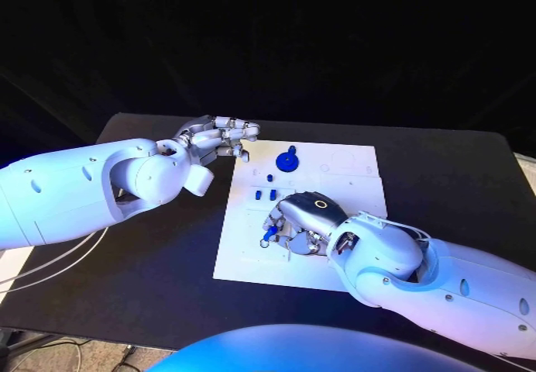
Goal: Assemble the parts on the task board
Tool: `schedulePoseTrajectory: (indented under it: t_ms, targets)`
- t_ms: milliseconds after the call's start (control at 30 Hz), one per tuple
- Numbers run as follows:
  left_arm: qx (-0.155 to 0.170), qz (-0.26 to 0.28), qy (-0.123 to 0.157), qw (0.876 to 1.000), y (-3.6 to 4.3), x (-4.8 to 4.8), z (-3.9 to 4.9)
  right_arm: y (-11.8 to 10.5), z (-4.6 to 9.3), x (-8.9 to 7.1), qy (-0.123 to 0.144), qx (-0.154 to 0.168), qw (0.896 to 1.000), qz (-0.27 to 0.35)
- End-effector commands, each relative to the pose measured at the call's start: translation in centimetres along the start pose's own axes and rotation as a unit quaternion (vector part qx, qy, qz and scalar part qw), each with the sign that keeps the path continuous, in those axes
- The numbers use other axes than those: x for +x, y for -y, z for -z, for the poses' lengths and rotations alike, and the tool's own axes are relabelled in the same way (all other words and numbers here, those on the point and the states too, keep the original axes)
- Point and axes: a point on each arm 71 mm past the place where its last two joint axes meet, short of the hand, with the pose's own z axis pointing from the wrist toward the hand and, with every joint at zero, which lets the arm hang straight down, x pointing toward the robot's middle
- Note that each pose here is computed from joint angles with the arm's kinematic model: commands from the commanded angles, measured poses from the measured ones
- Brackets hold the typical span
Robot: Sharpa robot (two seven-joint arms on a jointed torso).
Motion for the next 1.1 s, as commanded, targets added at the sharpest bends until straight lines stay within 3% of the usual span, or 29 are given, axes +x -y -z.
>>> schedulePoseTrajectory:
  t_ms: [33,1100]
  targets:
    - [0.007,0.001,-0.011,1.000,0.11,0.29,-0.03,0.0,-0.1,0.4,-0.011,-0.006,1.000,0.003]
    - [0.006,0.001,-0.013,1.000,0.09,0.30,-0.09,0.0,-0.6,1.9,-0.042,0.001,0.999,0.032]
